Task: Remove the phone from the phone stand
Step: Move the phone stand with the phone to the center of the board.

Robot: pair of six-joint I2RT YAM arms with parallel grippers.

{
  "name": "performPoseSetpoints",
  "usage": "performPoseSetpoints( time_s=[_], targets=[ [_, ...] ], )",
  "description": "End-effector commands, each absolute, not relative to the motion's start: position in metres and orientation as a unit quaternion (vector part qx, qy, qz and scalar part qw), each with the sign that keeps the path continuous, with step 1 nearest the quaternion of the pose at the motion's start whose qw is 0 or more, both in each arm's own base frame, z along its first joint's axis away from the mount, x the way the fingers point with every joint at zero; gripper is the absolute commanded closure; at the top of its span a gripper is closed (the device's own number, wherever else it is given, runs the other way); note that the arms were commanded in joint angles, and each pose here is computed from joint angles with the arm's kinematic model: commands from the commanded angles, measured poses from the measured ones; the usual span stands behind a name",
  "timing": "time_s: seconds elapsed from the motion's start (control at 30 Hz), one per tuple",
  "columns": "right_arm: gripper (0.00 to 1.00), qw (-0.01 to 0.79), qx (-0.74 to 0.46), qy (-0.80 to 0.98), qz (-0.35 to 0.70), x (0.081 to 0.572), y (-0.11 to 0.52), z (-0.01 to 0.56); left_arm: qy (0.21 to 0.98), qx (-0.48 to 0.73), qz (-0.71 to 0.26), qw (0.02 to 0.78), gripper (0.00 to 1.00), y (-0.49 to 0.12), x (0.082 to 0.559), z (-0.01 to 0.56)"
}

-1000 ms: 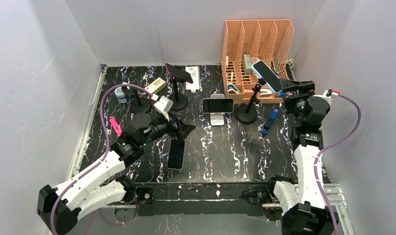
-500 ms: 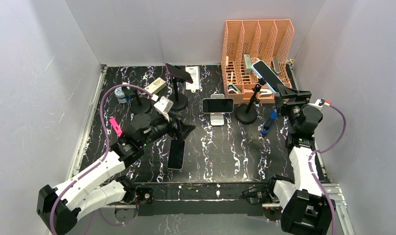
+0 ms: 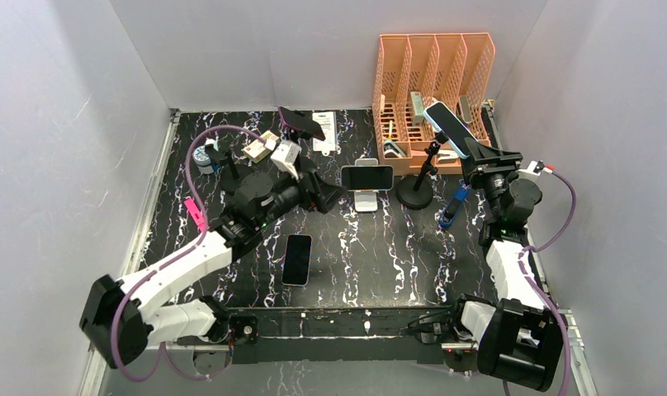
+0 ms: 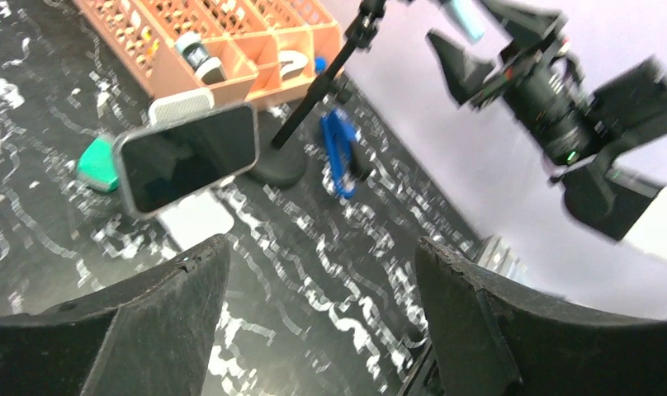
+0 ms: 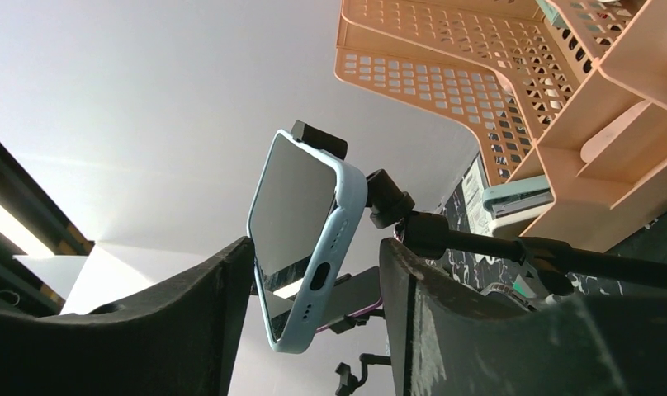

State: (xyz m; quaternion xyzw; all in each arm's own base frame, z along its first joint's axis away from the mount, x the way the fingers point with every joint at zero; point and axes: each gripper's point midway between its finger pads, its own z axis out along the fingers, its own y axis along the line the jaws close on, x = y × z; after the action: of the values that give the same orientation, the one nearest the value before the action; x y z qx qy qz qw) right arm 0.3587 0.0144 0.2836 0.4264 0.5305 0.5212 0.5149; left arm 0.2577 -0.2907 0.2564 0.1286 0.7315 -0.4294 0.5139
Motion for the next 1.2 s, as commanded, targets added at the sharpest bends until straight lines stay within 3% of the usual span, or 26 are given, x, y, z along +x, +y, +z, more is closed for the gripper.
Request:
performPoseSetpoints(
  time_s=[0.0,0.4,0.77,1.17],
  targets=[
    [0.38,0.53,0.397,0.519,0.541,0.356,0.017,0.302,0.686,0.066,-0.502,0.524,0.2,-0.321,0.279,0.319],
    [0.47,0.525,0.396,0.539,0.527,0.362,0.018,0.296,0.719,-0.069,-0.52,0.457,0.2,-0.402,0.327,0.313],
    [0.51,0.534,0.381,0.555,0.513,0.361,0.019,0.297,0.692,-0.079,-0.566,0.44,0.2,-0.476,0.331,0.34],
    [0.52,0.531,0.372,0.57,0.505,0.361,0.022,0.3,0.688,-0.106,-0.604,0.388,0.21,-0.532,0.352,0.326]
  ],
)
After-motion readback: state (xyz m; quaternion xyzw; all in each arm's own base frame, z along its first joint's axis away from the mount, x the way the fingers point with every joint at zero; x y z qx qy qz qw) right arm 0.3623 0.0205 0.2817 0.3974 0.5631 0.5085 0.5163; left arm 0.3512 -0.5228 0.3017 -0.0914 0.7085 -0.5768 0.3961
